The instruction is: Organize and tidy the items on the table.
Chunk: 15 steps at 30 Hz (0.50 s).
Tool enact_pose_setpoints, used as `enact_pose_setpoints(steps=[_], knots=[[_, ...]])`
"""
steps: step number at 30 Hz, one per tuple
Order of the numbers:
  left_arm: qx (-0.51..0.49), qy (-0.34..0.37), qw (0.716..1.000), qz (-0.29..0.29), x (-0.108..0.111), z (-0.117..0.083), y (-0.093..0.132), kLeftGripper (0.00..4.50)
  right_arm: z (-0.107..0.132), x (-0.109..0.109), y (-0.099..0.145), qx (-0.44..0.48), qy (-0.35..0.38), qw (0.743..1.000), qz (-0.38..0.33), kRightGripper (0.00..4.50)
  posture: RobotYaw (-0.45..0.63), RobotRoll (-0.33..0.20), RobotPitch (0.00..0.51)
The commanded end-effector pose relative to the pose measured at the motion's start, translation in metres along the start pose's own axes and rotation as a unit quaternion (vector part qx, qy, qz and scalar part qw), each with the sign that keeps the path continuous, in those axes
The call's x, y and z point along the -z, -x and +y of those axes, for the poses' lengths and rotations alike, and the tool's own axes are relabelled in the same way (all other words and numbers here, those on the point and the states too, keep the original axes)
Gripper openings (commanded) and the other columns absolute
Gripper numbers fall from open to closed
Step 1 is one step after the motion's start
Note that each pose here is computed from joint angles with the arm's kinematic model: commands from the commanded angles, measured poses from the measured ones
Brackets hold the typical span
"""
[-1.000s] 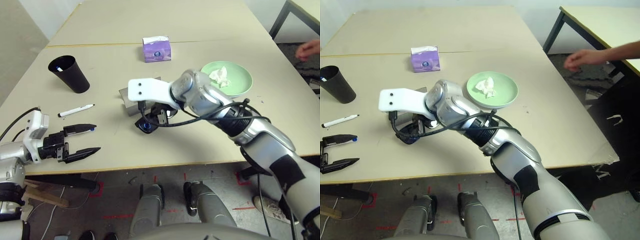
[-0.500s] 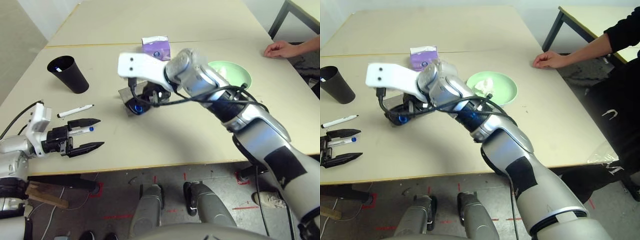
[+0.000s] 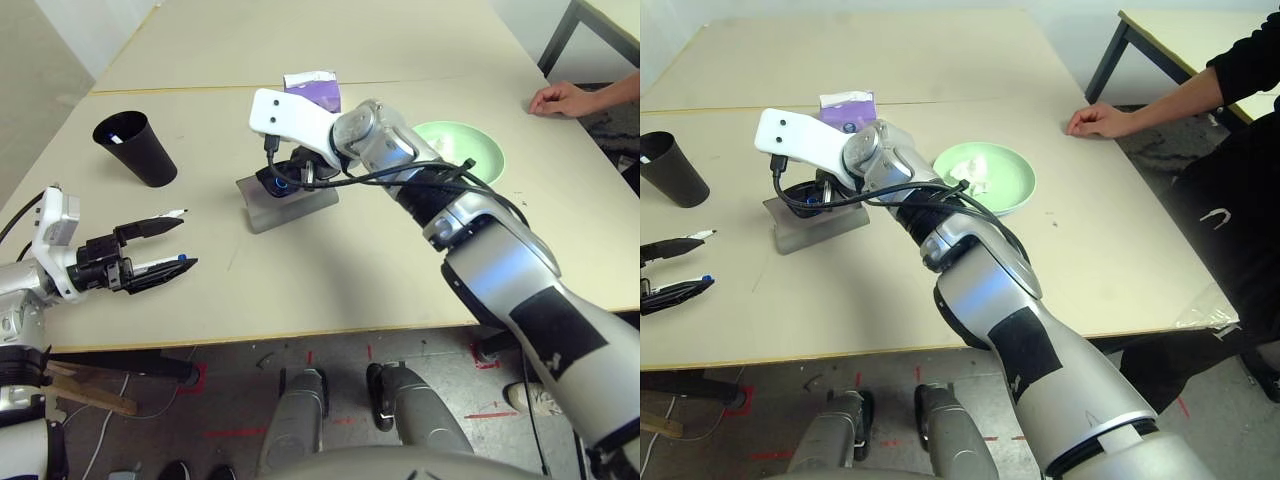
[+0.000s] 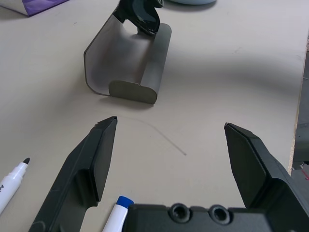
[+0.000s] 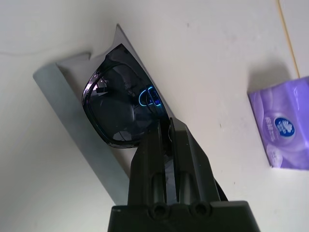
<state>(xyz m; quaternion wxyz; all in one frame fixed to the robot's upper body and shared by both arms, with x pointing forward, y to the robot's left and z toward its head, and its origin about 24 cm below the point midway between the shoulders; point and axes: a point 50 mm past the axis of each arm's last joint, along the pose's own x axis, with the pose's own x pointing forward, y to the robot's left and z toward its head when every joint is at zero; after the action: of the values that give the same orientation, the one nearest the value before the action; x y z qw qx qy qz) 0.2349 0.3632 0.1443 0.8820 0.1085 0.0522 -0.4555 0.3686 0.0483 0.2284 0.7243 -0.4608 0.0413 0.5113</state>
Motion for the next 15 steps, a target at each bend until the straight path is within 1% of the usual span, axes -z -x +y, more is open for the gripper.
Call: enact_pose_setpoints(steps=[1,6,15], knots=[[-0.010,0.003,1.000,0.012,0.0002,-0.0001,0.0067,4.50,-0.0016,-0.0115,-0.0011,0.003,0.001,1.000,-0.015,0.02,0.07,0.000,0.187],[-0.014,0.002,1.000,0.014,-0.0008,-0.0002,0.0084,4.50,0.0001,-0.0173,-0.0041,0.001,-0.010,1.000,-0.024,0.02,0.08,0.000,0.189],[-0.031,-0.004,0.999,0.012,-0.0037,0.0036,0.0098,4.50,0.0063,-0.0115,-0.0087,-0.010,-0.024,0.999,-0.019,0.02,0.08,0.000,0.190]])
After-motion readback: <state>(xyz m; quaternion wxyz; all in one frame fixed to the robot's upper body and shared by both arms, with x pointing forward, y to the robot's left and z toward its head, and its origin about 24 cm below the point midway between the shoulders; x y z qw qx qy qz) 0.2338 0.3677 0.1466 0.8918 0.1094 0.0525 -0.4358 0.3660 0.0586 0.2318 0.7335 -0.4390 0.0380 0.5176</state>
